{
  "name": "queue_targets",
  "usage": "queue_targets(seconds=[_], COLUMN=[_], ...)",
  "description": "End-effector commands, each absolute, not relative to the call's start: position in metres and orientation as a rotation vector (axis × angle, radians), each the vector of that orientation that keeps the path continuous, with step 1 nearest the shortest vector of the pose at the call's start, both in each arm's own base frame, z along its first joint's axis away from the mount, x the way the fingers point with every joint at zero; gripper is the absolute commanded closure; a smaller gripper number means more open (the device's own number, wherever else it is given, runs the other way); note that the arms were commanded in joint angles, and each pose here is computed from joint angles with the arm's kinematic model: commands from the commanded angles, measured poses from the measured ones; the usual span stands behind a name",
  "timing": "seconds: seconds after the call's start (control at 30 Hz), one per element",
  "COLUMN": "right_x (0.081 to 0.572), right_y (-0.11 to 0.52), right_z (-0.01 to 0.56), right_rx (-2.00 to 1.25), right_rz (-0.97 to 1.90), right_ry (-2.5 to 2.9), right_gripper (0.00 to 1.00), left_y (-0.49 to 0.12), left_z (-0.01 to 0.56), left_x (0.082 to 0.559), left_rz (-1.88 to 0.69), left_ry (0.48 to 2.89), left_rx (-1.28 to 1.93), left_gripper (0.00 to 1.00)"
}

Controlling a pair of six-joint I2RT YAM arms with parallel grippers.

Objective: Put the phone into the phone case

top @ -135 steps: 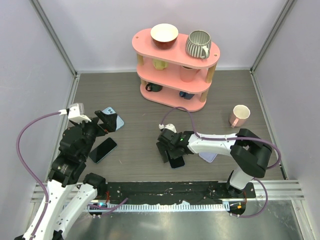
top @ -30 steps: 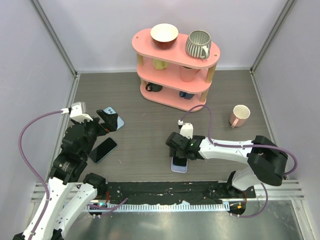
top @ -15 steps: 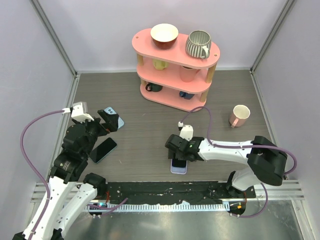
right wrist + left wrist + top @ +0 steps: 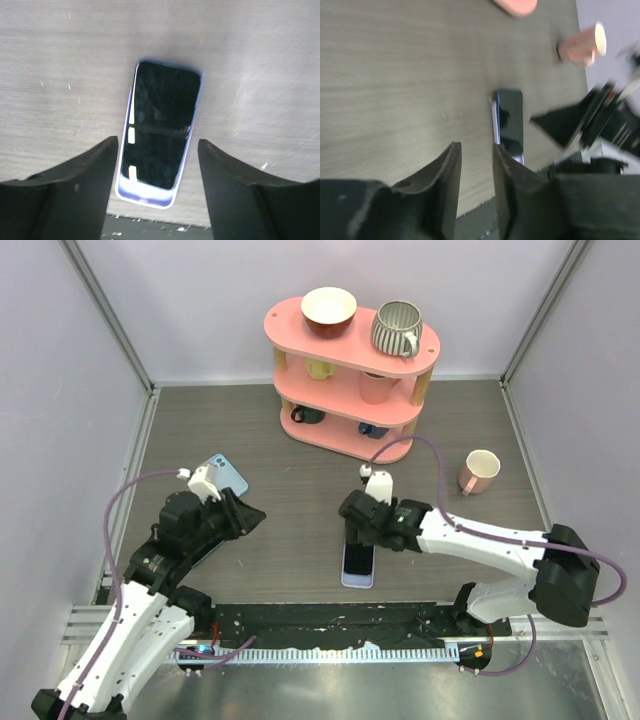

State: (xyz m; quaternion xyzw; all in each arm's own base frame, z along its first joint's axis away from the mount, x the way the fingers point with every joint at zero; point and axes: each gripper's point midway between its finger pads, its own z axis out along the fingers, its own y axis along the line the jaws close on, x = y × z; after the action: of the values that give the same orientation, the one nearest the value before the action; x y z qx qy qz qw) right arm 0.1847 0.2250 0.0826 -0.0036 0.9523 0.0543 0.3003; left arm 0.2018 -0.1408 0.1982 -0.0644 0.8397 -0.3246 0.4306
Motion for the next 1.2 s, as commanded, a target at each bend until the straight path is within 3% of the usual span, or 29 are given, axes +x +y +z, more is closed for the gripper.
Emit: queue_targets(seconds=[0.0,0.03,0.13,0.3,0.53,0.8,1.17], right_x=[0.234,0.238,0.265,0.288,0.316,0.317,0.321], right_y=[0.208,0.21,0.191,0.194,0.197,0.219,0.219], right_z=[0.138,0.139,0.142,0.149,0.127,0.087,0.048], right_rx=[-0.165,-0.216,-0.346,-0.633,-0.836,-1.026,-0.932], right_rz=[0.116,0.137,0.048,0.097,0.067,0.25,0.406], right_ry=[2.38,2.382,2.323,2.277,2.26,2.293,2.507], right_gripper=[0.36,0.43,0.61,0.67,0.86,0.87,0.92], left_y=[-0.189,-0.189,-0.186,-0.205,-0.257,-0.308,-0.361], left_z=[0.184,0.182,0.165,0.135,0.098,0.105,0.079], left_x=[0.169,0.168,0.167,0.16,0.134,0.104,0.08], left_rz=[-1.223,-1.218,-1.182,-1.237,-1.186,-1.299,-1.22], left_ry=[2.182,2.17,2.192,2.272,2.452,2.33,2.264], left_rx=[-0.169,-0.17,-0.198,-0.209,-0.042,-0.044,0.328], left_gripper=[0.76,0.87,1.0,1.0,1.0,1.0,1.0])
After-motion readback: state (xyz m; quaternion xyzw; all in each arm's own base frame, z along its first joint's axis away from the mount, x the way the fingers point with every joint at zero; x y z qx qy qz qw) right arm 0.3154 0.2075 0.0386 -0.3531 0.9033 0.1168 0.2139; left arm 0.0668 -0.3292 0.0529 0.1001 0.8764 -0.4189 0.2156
